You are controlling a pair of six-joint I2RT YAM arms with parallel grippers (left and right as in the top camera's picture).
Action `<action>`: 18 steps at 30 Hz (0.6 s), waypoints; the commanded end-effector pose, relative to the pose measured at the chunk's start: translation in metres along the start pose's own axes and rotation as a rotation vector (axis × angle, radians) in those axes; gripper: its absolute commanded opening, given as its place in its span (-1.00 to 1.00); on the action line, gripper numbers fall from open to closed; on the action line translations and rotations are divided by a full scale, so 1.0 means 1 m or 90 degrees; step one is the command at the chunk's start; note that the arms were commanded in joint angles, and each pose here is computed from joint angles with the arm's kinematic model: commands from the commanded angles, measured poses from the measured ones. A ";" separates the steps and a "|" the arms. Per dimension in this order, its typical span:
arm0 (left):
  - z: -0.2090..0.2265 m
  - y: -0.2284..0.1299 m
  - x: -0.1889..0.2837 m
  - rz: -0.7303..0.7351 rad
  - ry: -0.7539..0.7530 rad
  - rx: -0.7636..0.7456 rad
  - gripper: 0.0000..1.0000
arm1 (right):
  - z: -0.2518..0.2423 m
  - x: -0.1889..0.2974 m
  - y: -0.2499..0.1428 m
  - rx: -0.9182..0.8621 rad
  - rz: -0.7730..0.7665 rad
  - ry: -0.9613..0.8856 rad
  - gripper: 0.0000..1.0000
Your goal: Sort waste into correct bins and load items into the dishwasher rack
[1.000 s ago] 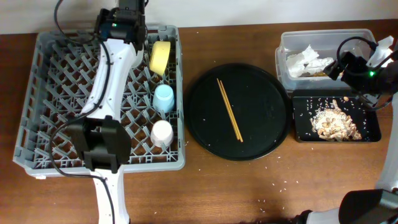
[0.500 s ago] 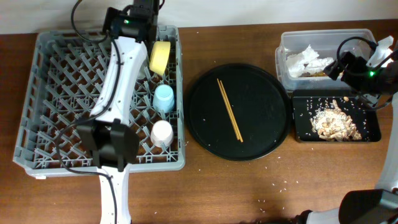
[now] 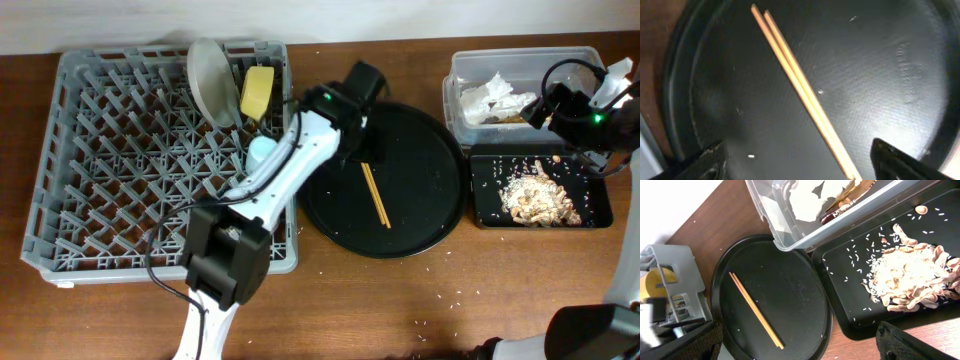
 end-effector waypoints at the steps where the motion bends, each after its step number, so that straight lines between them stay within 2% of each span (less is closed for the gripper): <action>1: -0.005 -0.018 -0.026 0.007 0.042 0.015 0.59 | 0.000 0.003 0.001 0.005 -0.007 -0.002 0.97; 2: -0.009 -0.023 -0.036 0.006 0.039 0.024 0.52 | 0.000 0.003 0.001 0.005 -0.007 -0.002 0.97; 5: -0.008 -0.034 -0.057 0.002 0.037 0.075 0.52 | 0.000 0.003 0.001 0.005 -0.007 -0.002 0.97; 9: -0.011 -0.048 -0.076 0.005 0.035 0.067 0.45 | 0.000 0.003 0.001 0.005 -0.007 -0.002 0.97; 13: -0.014 -0.053 -0.081 0.012 0.035 0.062 0.24 | 0.000 0.003 0.001 0.005 -0.007 -0.002 0.97; 18: -0.016 -0.065 -0.086 0.057 0.024 0.061 0.24 | 0.000 0.003 0.001 0.005 -0.007 -0.002 0.97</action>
Point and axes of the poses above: each gripper's point midway between its finger pads, its own x axis back along the fingers, its own z axis along the line the jaws close on, y = z × x, the point moved 6 cm from there along x, back along the fingers, and after that the axes turned 9 degrees about -x, right-handed, at the moved point
